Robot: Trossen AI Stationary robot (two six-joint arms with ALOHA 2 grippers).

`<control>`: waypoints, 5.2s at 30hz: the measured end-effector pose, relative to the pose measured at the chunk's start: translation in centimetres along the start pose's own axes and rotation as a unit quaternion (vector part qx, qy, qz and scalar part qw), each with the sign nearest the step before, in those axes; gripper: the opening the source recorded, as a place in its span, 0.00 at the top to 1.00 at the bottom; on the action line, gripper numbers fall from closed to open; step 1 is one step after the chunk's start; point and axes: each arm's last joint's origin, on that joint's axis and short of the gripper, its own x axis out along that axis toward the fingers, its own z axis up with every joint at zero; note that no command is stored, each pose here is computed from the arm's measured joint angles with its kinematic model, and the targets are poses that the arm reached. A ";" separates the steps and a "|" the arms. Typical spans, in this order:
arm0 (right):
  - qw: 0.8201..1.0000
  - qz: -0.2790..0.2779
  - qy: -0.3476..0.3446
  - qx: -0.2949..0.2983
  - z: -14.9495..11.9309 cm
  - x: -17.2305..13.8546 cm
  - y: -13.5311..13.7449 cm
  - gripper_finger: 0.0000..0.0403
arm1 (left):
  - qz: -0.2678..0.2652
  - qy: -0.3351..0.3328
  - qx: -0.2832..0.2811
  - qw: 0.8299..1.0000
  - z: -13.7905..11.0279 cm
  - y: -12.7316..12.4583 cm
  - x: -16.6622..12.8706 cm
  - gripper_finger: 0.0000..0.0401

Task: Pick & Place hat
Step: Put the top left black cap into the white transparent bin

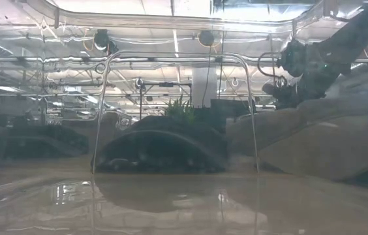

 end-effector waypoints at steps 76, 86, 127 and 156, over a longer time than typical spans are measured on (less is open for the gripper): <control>0.864 0.288 -0.074 -0.407 1.6 -17.6 13.6 0.88 | 0.180 0.633 0.035 0.752 -19.4 8.5 9.1 0.51; 0.871 0.280 -0.052 -0.400 1.2 -18.6 12.5 0.88 | 0.218 0.631 0.054 0.743 -21.0 9.7 8.7 0.51; 0.886 0.264 -0.027 -0.381 1.1 -17.0 13.1 0.88 | 0.276 0.551 -0.010 0.787 -23.1 11.7 7.8 0.57; 0.892 0.264 -0.022 -0.366 1.1 -17.0 13.1 0.88 | 0.225 0.550 -0.043 0.803 -21.0 10.4 8.3 0.98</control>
